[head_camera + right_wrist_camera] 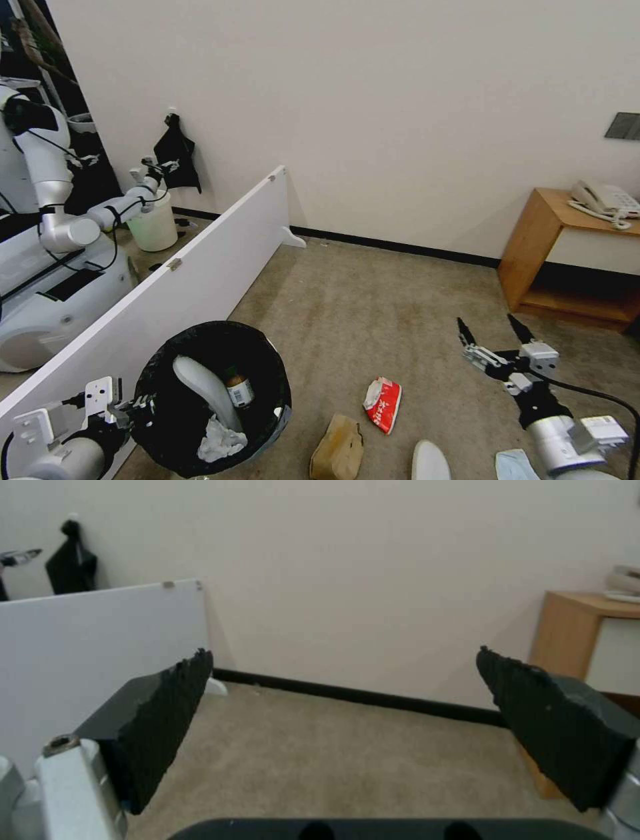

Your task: Pick up the trash bin, then pick up the garbage from the floor and place it into the trash bin.

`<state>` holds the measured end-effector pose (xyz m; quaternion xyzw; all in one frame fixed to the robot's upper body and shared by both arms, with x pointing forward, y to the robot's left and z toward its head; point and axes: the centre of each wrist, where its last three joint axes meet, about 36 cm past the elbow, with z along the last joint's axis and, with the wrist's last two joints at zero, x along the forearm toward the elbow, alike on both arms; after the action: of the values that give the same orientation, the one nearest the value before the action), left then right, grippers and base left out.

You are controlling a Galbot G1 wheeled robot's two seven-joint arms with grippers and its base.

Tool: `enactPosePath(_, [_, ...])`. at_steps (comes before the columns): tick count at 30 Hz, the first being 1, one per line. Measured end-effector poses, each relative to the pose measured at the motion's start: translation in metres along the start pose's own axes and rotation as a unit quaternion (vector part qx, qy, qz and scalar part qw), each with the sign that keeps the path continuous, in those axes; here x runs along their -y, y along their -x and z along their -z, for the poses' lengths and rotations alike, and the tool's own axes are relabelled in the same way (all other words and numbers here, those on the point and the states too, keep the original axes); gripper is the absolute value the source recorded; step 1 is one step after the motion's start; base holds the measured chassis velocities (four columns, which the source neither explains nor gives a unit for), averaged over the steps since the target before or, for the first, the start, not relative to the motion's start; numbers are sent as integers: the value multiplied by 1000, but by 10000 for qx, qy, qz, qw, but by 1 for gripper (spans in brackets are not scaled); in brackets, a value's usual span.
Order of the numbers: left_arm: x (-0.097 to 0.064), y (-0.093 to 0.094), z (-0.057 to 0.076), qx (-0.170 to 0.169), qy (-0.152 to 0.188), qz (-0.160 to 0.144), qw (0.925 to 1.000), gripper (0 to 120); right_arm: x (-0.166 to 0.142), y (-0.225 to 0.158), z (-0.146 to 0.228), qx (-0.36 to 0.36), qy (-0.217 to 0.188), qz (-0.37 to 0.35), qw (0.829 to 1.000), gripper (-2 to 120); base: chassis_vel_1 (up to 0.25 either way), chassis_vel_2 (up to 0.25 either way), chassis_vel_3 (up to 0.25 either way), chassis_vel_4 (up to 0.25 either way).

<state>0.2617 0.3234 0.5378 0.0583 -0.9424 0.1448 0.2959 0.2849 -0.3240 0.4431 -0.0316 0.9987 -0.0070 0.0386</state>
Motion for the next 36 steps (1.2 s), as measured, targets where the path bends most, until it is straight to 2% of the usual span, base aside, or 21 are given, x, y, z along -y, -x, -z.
enactPosePath(14, [1,-3,-1,26,8,79,10000,3,-11,1,-3,-32,110,170,9998,100,-29,-38,-32,-23])
enactPosePath(18, [1,-4,-2,40,22,114,9999,3,-14,2,-7,-58,-15,-56,10000,100,0,0,0,0])
enactPosePath(23, [2,-5,-2,58,42,128,9999,3,-7,-7,-18,-54,7,-366,9993,100,0,0,0,0])
enactPosePath(27, [3,-6,-2,75,46,138,9999,3,3,-18,-25,56,-95,-57,9999,100,0,0,0,0])
enactPosePath(36, [5,-6,-1,107,32,155,9998,3,-2,-19,-33,-58,-142,-224,9996,100,0,0,0,0])
